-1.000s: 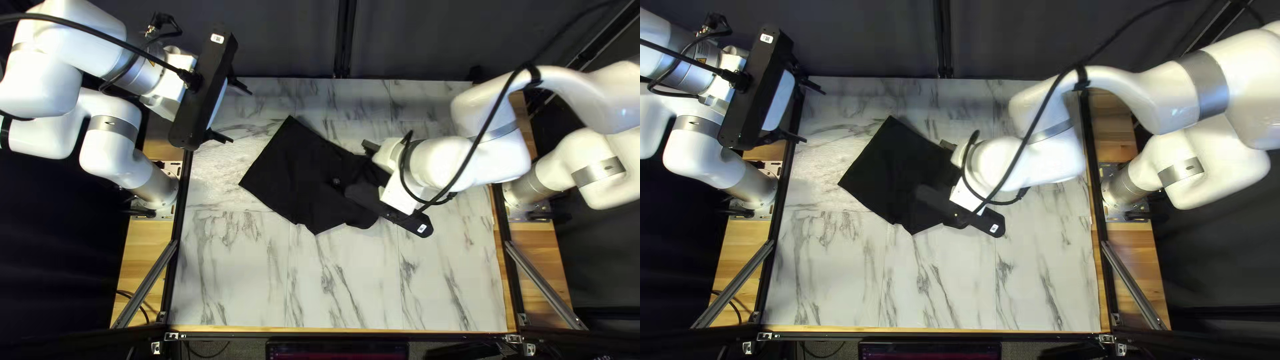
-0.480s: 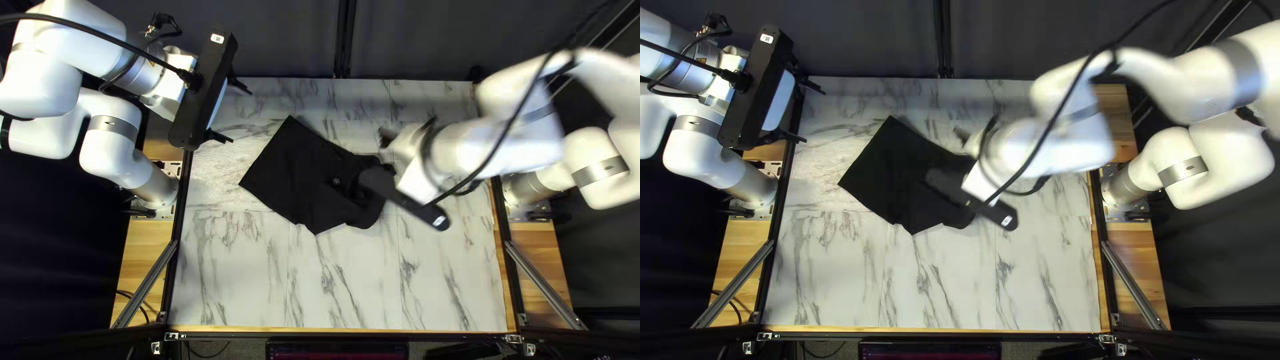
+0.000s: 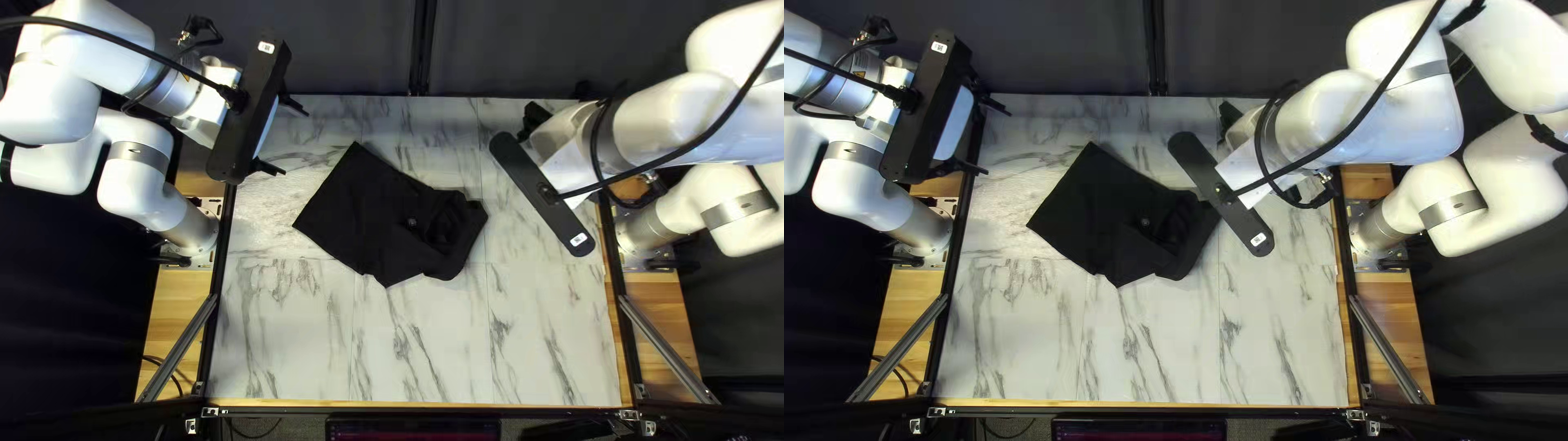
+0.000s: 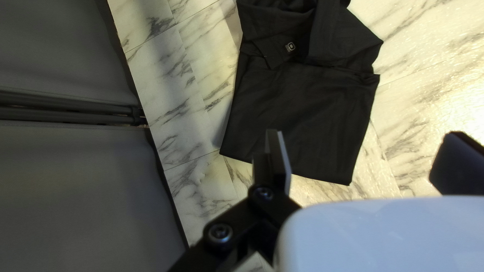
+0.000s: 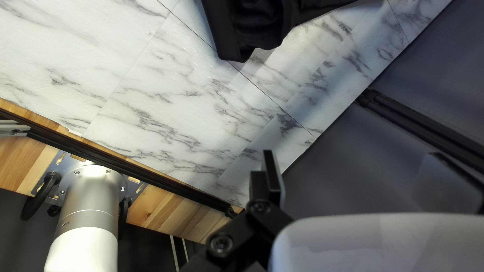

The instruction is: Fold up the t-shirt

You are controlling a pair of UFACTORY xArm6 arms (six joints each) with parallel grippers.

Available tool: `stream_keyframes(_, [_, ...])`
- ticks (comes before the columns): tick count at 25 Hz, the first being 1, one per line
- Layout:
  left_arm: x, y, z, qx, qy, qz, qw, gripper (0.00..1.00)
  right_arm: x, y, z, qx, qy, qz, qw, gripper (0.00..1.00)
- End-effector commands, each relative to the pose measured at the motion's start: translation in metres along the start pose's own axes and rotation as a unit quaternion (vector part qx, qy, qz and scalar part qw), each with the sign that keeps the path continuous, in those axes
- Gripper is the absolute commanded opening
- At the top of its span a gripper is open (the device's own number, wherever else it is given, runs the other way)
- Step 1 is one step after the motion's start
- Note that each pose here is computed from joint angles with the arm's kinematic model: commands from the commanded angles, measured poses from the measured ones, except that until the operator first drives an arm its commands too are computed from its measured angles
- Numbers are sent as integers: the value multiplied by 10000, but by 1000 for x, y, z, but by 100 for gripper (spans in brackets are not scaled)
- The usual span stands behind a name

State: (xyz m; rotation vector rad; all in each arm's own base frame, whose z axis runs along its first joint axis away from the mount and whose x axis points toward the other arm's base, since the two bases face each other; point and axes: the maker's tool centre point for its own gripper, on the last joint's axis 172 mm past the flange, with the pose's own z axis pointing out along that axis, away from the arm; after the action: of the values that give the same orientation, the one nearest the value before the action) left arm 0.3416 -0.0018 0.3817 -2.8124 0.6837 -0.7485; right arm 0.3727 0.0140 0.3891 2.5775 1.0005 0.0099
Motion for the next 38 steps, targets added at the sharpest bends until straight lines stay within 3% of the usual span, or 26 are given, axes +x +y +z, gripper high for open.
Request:
stream_keyframes(1, [-10, 17, 74, -205, -314, 86, 9993, 100, 0, 0, 0, 0, 0, 0, 10000, 100])
stream_keyframes(5, [-37, 41, 142, -266, -618, 25, 9977, 100, 0, 0, 0, 0, 0, 0, 10000, 100])
stream_keyframes(9, [-62, 58, 186, -301, -872, -3, 9957, 100, 0, 0, 0, 0, 0, 0, 10000, 100])
stream_keyframes(13, [-89, 65, 218, -367, -975, -39, 9946, 100, 0, 0, 0, 0, 0, 0, 10000, 100])
stream_keyframes(17, [-95, 75, 252, -479, -928, -32, 9945, 100, 0, 0, 0, 0, 0, 0, 10000, 100])
stream_keyframes(24, [-71, 89, 300, -672, -753, -65, 9949, 100, 0, 0, 0, 0, 0, 0, 10000, 100])
stream_keyframes(38, [-65, 88, 316, -492, -584, -315, 9966, 100, 0, 0, 0, 0, 0, 0, 10000, 100])
